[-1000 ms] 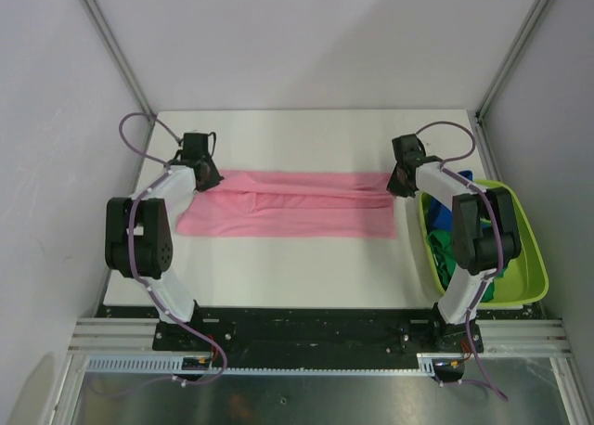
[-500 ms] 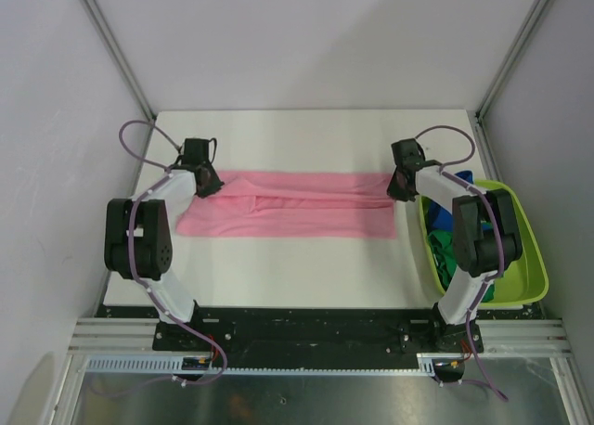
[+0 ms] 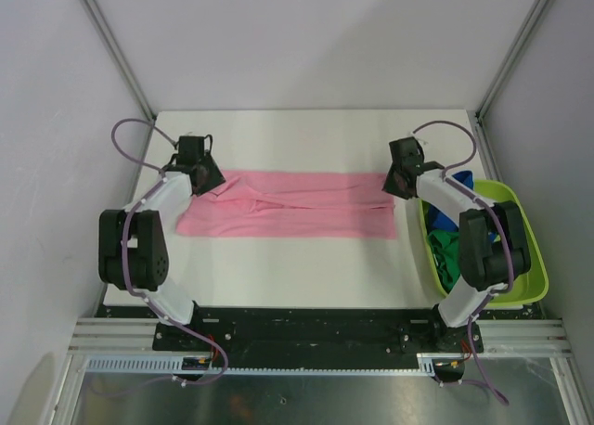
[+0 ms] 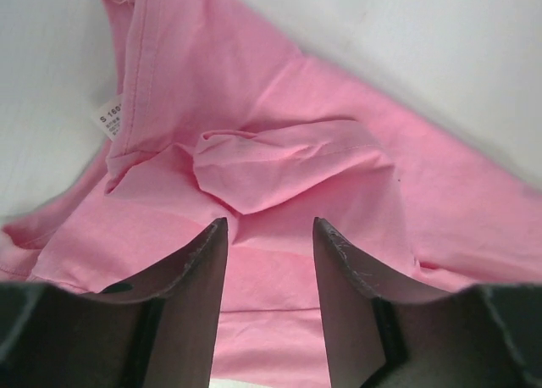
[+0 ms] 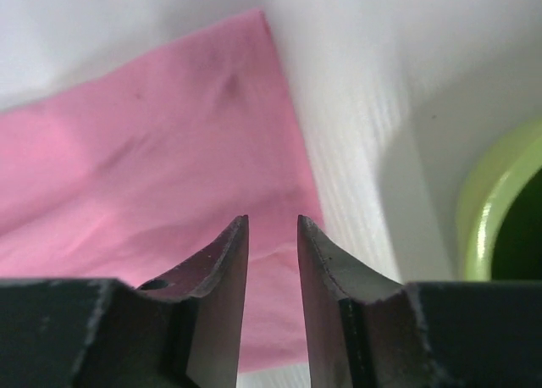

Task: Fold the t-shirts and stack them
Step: Fold the other side of the tshirt into a rectangle

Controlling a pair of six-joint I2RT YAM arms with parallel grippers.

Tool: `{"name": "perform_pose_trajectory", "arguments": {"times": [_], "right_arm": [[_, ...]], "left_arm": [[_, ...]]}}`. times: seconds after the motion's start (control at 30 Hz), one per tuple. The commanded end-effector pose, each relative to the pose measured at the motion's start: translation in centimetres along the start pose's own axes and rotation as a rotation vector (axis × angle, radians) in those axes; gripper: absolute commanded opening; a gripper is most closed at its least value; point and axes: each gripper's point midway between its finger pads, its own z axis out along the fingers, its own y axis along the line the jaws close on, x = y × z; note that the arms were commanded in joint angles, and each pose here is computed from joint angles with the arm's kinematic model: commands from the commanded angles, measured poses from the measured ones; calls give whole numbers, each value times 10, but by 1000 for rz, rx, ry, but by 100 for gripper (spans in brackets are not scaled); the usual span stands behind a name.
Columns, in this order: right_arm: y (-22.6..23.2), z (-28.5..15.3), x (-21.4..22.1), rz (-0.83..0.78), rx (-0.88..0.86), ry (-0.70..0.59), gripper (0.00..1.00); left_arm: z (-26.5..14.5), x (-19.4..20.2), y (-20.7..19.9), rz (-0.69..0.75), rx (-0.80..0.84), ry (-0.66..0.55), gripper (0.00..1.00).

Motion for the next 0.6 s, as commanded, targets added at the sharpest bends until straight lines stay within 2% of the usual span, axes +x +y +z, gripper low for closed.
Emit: {"name": "perform_pose_trajectory", "arguments": {"times": [0.0, 0.27, 0.4, 0.57], "right_arm": [[20, 1, -3, -13, -21, -36, 31], [11, 21, 27, -41, 46, 47, 6], [10, 19, 34, -55, 41, 63, 1], [11, 18, 39, -70, 39, 77, 0]], "left_arm": [[-16, -20, -25, 53, 92, -53, 49], [-8, -22, -59, 111, 152, -42, 43], [-1, -21, -72, 129, 162, -35, 46], [15, -9, -80, 147, 148, -1, 47]]}}
